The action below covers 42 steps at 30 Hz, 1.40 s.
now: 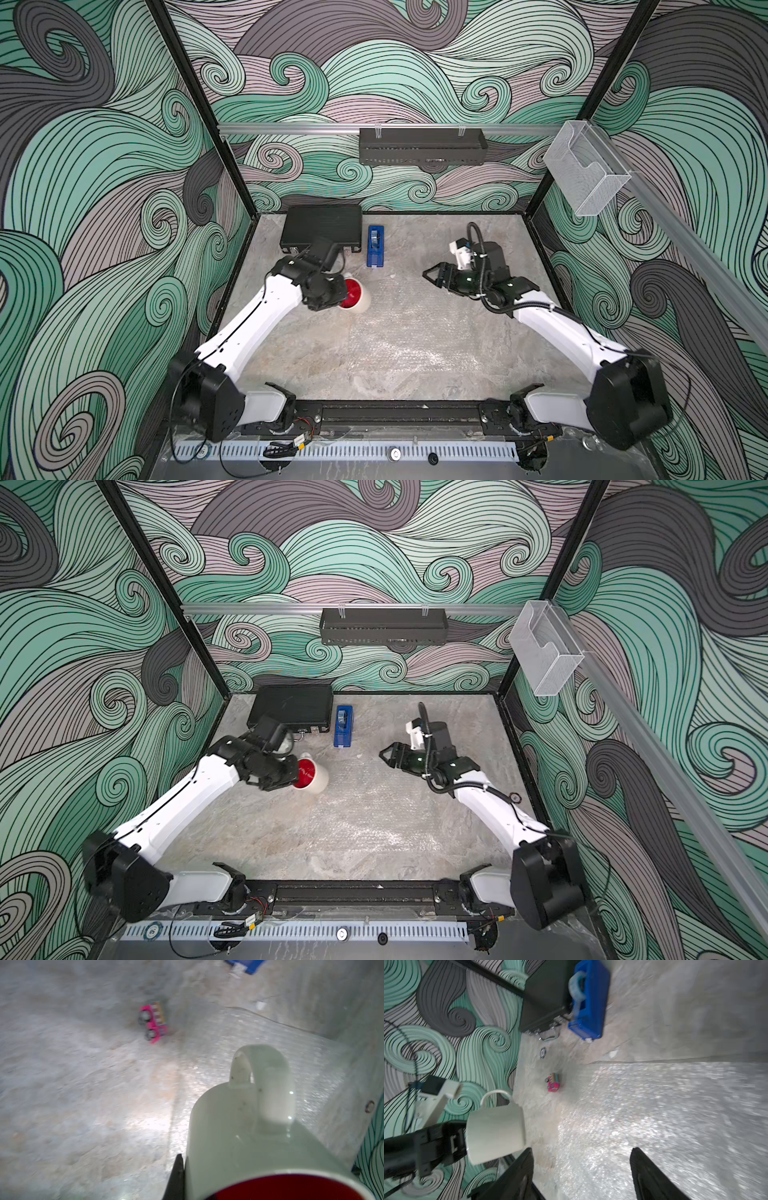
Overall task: Wrap mugs in bubble wrap
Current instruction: Pick up the mug from the center of the board, then place the mug on the bubble wrap.
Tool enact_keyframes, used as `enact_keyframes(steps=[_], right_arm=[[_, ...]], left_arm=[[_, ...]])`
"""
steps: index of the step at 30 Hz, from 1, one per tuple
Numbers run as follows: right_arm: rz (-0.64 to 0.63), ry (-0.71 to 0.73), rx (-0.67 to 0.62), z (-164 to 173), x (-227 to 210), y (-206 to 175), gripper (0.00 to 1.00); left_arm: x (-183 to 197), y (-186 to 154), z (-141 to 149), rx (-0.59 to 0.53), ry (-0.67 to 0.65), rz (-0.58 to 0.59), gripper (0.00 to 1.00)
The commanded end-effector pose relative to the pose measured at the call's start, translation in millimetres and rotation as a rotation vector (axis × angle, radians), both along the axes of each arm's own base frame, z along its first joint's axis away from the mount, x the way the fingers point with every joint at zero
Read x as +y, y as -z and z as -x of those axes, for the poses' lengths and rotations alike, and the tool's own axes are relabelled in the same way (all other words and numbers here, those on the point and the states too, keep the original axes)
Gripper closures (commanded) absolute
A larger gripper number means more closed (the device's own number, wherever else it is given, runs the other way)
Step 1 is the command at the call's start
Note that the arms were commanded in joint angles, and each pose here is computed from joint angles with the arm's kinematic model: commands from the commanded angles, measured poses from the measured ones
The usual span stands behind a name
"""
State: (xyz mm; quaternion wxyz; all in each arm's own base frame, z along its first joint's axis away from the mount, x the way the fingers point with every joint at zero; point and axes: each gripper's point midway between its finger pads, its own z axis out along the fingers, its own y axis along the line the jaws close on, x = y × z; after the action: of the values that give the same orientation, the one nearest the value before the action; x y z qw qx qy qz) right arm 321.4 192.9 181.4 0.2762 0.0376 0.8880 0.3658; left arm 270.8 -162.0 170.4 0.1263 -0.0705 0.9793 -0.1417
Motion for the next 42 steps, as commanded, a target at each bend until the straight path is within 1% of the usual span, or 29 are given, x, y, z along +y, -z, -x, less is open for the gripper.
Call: enact_keyframes(steps=[1, 4, 6, 8, 10, 12, 15, 17, 20, 23, 29, 30, 31, 32, 34, 36, 38, 39, 40, 42], right_arm=[[0.159, 0.193, 0.077, 11, -63, 28, 0.26], [0.181, 0.276, 0.066, 16, -93, 25, 0.25], [0.187, 0.309, 0.058, 19, -105, 23, 0.25], [0.180, 0.320, 0.057, 21, -110, 21, 0.24], [0.172, 0.315, 0.069, 22, -111, 23, 0.24], [0.168, 0.303, 0.076, 23, -109, 24, 0.24], [0.157, 0.295, 0.087, 23, -107, 27, 0.24], [0.148, 0.289, 0.091, 23, -105, 28, 0.24], [0.135, 0.275, 0.101, 22, -102, 29, 0.24], [0.131, 0.259, 0.109, 21, -99, 30, 0.24], [0.127, 0.244, 0.125, 23, -97, 34, 0.24], [0.127, 0.240, 0.128, 23, -97, 34, 0.24], [0.125, 0.238, 0.133, 24, -96, 35, 0.24], [0.120, 0.228, 0.133, 25, -94, 36, 0.24], [0.129, 0.200, 0.145, 26, -92, 41, 0.24], [0.155, 0.169, 0.155, 29, -92, 49, 0.23], [0.206, 0.149, 0.159, 28, -97, 62, 0.22], [0.206, 0.119, 0.151, 24, -96, 68, 0.22], [0.191, 0.084, 0.153, 20, -94, 74, 0.25], [0.227, 0.030, 0.178, 8, -95, 88, 0.26]], left_arm=[[-60, 22, -11, 0.072, 0.108, -0.044, 1.00], [-103, 36, -26, 0.053, 0.209, -0.142, 1.00], [-120, 48, -32, 0.053, 0.249, -0.208, 1.00], [-134, 59, -36, 0.057, 0.283, -0.236, 1.00], [-144, 65, -34, 0.067, 0.318, -0.258, 1.00], [-148, 71, -27, 0.086, 0.356, -0.292, 1.00], [-144, 83, -12, 0.120, 0.391, -0.354, 1.00], [-138, 84, -7, 0.116, 0.395, -0.390, 1.00], [-130, 78, -7, 0.094, 0.390, -0.420, 1.00], [-131, 74, -9, 0.075, 0.402, -0.412, 1.00], [-140, 93, -4, 0.113, 0.403, -0.372, 0.99], [-140, 95, -4, 0.116, 0.395, -0.369, 0.92], [-139, 96, -2, 0.118, 0.385, -0.368, 0.78], [-138, 94, -2, 0.114, 0.377, -0.361, 0.67], [-140, 79, -4, 0.087, 0.356, -0.333, 0.53], [-140, 52, -8, 0.037, 0.318, -0.282, 0.45], [-135, 23, -10, -0.010, 0.280, -0.226, 0.41], [-128, 12, -10, -0.024, 0.262, -0.210, 0.40], [-119, -3, -9, -0.056, 0.241, -0.186, 0.38], [-95, -18, -6, -0.121, 0.176, -0.158, 0.33]])
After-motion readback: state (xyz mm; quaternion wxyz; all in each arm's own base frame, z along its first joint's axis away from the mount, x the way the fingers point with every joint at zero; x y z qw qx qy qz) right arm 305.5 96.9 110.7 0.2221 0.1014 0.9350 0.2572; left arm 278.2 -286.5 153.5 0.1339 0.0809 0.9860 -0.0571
